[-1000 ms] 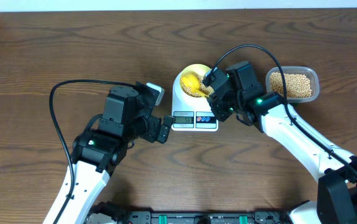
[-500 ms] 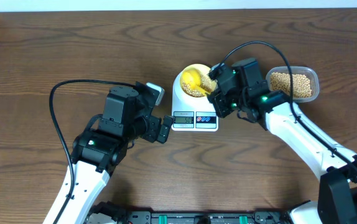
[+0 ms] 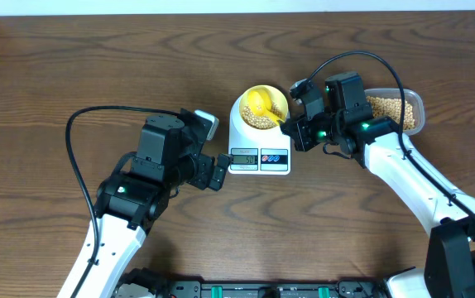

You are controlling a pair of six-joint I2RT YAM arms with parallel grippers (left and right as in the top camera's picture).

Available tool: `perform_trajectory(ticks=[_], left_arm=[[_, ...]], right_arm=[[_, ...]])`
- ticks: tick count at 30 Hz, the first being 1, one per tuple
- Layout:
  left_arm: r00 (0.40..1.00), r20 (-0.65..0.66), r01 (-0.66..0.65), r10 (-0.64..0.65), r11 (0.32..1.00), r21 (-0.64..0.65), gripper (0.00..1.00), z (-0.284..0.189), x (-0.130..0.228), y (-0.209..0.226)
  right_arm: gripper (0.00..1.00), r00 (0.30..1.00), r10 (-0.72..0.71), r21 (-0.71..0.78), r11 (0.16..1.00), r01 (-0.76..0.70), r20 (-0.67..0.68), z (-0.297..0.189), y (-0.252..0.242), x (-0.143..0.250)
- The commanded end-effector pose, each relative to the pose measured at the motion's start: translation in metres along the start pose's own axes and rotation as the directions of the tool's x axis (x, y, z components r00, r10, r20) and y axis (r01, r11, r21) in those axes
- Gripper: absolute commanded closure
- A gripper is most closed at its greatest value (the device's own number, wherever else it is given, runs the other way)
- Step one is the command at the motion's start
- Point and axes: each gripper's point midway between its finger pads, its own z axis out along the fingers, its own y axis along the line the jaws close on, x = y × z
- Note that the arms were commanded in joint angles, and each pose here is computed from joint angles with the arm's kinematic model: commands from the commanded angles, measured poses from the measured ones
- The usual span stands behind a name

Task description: Scoop item into bowl and weigh 50g on scale

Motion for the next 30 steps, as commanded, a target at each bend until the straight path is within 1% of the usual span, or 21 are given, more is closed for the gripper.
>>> perform_trajectory(ticks=[1, 6, 13, 17, 21, 30], left_arm=[[1.0, 0.004, -0.004, 0.004, 1.0, -0.01, 0.02, 0.0, -0.001, 0.003], [1.0, 0.004, -0.004, 0.004, 1.0, -0.01, 0.02, 0.0, -0.001, 0.003], [1.0, 0.004, -0.004, 0.004, 1.0, -0.01, 0.02, 0.0, -0.001, 0.003], [1.0, 0.004, -0.004, 0.004, 1.0, -0.01, 0.02, 0.0, -0.001, 0.003], [1.0, 0.004, -0.004, 0.004, 1.0, -0.01, 0.02, 0.0, -0.001, 0.003], [1.0, 0.004, -0.004, 0.004, 1.0, -0.01, 0.02, 0.0, -0.001, 0.003]], right_arm=[[0.99, 0.995, -0.077, -0.011, 0.997, 0.077, 0.058, -0.017, 0.01, -0.014], [0.99, 0.988, -0.108, 0.033, 0.994, 0.105, 0.107, -0.035, 0.013, -0.026], [0.99, 0.982, -0.126, 0.036, 0.992, 0.122, 0.141, -0.046, 0.02, -0.033], [0.99, 0.981, -0.118, 0.048, 0.993, 0.112, 0.152, -0.052, 0.015, -0.035], [0.99, 0.981, -0.065, 0.104, 0.993, 0.046, 0.185, -0.079, -0.011, -0.038], [0.99, 0.961, 0.05, 0.186, 0.977, -0.104, 0.273, -0.144, -0.049, -0.033]])
